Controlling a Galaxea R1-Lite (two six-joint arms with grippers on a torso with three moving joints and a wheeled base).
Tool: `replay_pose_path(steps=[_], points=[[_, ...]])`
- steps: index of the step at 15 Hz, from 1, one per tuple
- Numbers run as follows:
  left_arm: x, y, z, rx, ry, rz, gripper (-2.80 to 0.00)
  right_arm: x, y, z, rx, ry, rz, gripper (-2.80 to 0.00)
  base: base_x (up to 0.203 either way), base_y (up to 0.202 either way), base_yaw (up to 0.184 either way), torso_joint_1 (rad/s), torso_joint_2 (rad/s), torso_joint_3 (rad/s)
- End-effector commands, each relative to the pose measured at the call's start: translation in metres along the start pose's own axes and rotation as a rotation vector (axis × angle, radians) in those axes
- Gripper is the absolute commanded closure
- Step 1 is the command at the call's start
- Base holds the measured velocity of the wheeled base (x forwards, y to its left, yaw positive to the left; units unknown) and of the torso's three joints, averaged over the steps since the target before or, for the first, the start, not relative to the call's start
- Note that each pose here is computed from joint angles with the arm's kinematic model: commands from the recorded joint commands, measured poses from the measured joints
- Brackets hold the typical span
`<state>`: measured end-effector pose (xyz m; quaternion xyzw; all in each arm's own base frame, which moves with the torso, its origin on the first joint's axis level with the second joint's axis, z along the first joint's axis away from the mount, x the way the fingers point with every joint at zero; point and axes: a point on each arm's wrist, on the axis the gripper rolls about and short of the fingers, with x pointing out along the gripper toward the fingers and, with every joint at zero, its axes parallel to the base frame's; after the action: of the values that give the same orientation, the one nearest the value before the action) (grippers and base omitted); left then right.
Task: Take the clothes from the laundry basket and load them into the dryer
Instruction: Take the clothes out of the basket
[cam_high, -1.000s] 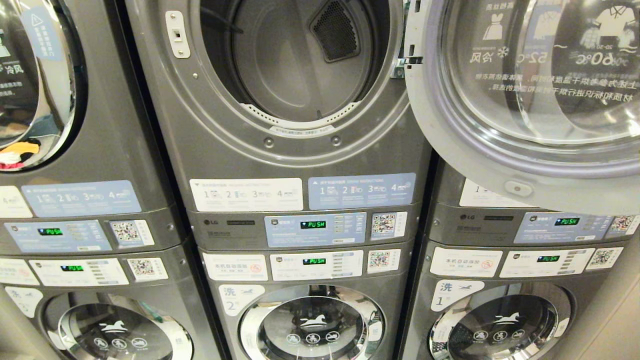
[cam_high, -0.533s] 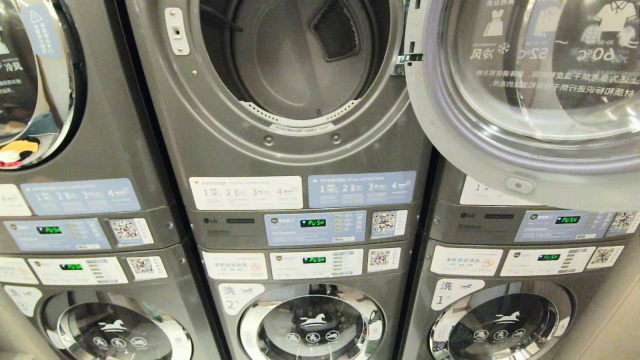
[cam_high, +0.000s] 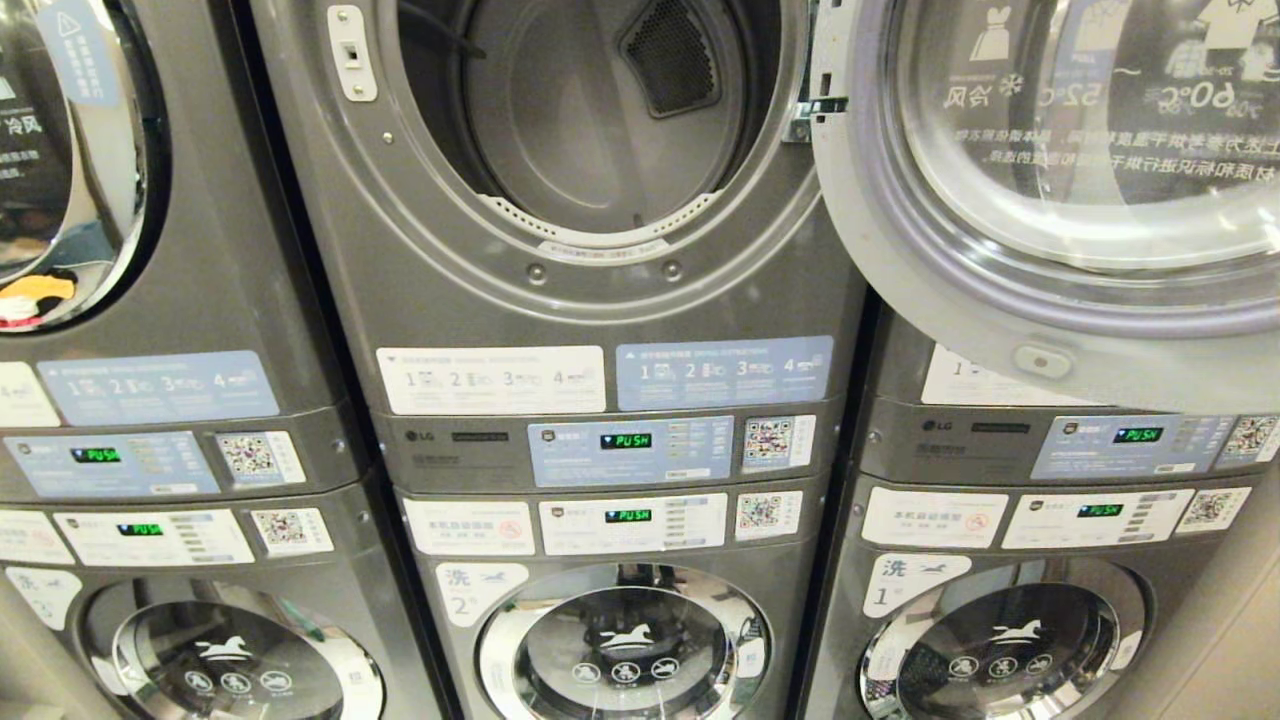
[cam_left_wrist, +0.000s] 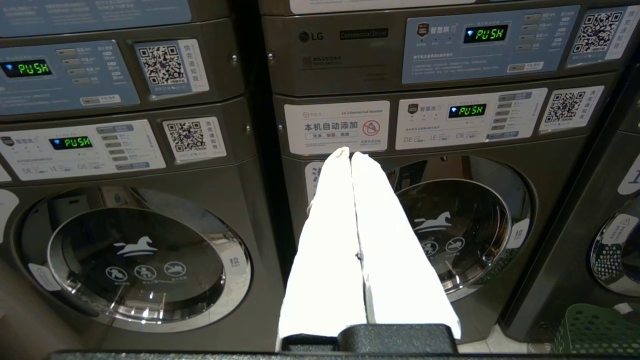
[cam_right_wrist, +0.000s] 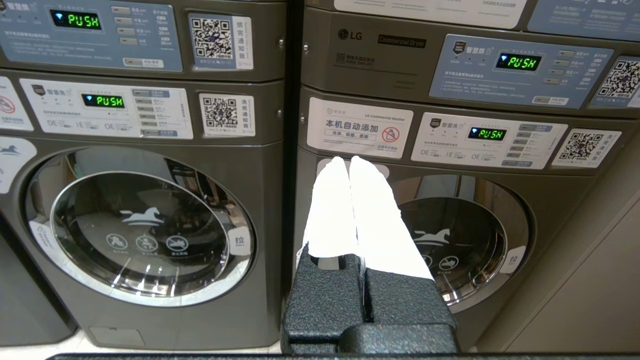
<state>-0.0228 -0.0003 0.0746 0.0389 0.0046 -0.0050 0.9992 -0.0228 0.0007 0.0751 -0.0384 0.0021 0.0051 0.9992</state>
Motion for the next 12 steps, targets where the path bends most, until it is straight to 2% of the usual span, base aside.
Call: replay_pose_path(steps=[1, 12], points=[[0.0001, 0.0, -0.0004, 0.0, 0.001, 0.0, 0.0, 0.0, 0.0, 0.0, 0.0, 0.0, 0.0, 0.0, 0.0, 0.0, 0.0, -0.042, 0.1, 0.051], [0.0001, 0.0, -0.0004, 0.0, 0.001, 0.0, 0.0, 0.0, 0.0, 0.0, 0.003, -0.001, 0.0, 0.0, 0.0, 0.0, 0.0, -0.059, 0.13, 0.068]])
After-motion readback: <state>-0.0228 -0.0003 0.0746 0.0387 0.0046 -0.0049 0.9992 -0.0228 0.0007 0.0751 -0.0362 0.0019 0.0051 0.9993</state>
